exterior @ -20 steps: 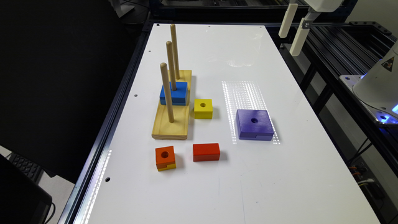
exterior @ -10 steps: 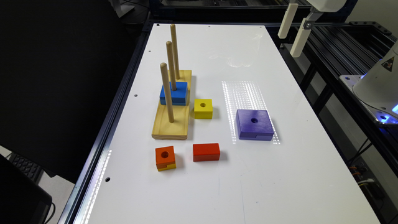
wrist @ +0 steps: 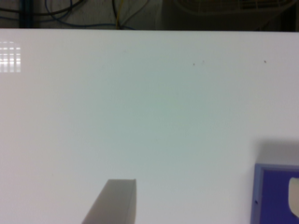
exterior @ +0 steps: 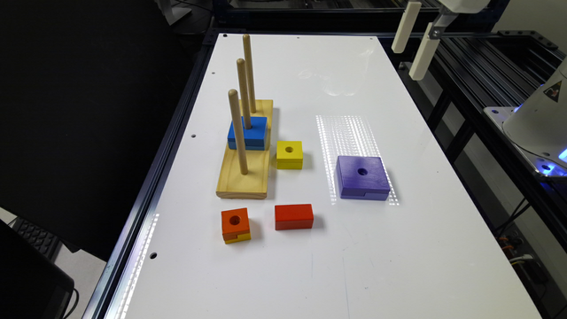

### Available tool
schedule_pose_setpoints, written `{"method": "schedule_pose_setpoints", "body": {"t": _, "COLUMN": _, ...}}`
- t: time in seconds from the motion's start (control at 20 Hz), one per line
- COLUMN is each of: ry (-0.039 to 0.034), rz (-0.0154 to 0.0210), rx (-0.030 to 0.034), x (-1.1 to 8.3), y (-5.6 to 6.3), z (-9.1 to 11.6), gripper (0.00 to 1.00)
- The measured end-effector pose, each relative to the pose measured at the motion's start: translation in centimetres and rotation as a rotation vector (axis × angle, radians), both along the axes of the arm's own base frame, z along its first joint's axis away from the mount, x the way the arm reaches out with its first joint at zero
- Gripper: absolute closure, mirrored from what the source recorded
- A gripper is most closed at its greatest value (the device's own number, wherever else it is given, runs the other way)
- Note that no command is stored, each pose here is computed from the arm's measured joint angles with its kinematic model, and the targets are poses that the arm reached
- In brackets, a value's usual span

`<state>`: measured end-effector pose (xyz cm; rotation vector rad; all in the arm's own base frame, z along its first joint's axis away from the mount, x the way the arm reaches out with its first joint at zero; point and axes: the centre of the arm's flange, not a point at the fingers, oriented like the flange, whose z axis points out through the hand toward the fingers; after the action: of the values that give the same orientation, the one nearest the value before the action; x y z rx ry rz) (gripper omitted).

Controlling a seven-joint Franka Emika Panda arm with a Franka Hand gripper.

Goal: Pick up yellow block.

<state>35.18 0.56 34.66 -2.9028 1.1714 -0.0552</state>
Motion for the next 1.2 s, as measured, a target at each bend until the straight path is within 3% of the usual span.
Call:
{"method": "schedule_pose_setpoints", "body": {"t": 0.15, "ry": 0.0042, "rz": -0.0005, "rx": -0.0018, "x": 1.35, "y": 0.5, "z": -0.2, "gripper": 0.00}}
{"method": "schedule_pose_setpoints", "body": {"t": 0.35, "ry": 0.0006, "rz": 0.0024, "rx": -0.0019, "x": 3.15, "y": 1.0, "z": -0.7, "gripper": 0.00}}
{"method": "schedule_pose_setpoints", "body": {"t": 0.5, "ry": 0.0055, "rz": 0.0018, "rx": -0.0023, "x": 4.69, "y": 1.5, "z": -1.0, "gripper": 0.00}}
{"method": "schedule_pose_setpoints", "body": {"t": 0.7, "ry": 0.0066, "rz": 0.0027, "rx": -0.0012, "x": 5.98, "y": 1.8, "z": -1.1, "gripper": 0.00}}
{"method": "schedule_pose_setpoints", "body": {"t": 1.0, "ry": 0.0002, "rz": 0.0032, "rx": 0.0014, "x": 7.98, "y": 2.3, "z": -0.8, "gripper": 0.00}}
{"method": "schedule_pose_setpoints", "body": {"t": 1.2, "ry": 0.0057, "rz": 0.0019, "rx": 0.0018, "x": 9.28, "y": 3.3, "z": -1.1, "gripper": 0.00}}
